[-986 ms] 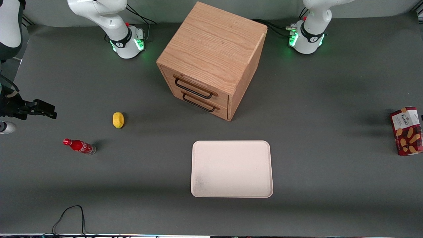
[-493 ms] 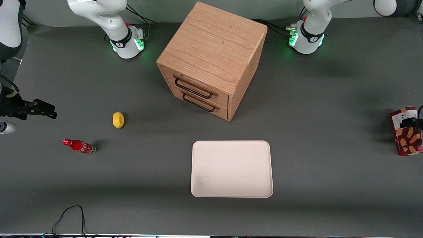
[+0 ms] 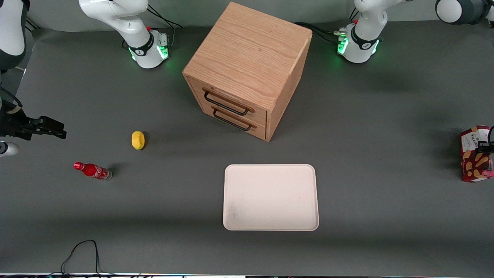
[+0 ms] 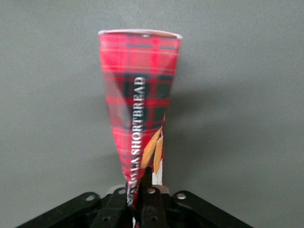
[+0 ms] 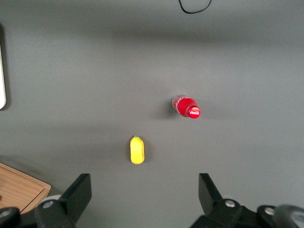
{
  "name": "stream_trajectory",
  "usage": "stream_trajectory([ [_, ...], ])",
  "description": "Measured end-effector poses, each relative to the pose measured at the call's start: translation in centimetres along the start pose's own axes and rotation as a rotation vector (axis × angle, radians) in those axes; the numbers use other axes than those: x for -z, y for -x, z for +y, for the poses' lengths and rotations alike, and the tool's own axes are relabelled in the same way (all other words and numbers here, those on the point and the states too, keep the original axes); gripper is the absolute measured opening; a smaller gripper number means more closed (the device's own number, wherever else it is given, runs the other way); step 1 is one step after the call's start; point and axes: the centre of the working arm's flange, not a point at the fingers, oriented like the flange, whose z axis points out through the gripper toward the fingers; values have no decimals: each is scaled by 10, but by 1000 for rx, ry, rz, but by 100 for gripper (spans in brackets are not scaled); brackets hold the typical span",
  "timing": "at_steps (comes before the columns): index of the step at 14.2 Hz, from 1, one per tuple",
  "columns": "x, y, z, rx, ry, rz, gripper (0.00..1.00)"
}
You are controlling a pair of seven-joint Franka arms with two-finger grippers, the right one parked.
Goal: Place red cookie box on tray
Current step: 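Carry the held box with the left gripper over to the white tray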
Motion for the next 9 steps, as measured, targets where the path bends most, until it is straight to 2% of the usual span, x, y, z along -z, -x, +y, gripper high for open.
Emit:
stream_trajectory([
  [3, 33, -15, 6, -34, -15, 16, 4],
  [6, 121, -42, 62, -105, 49, 4, 4],
  [9, 223, -69, 158, -62, 101, -20, 4],
])
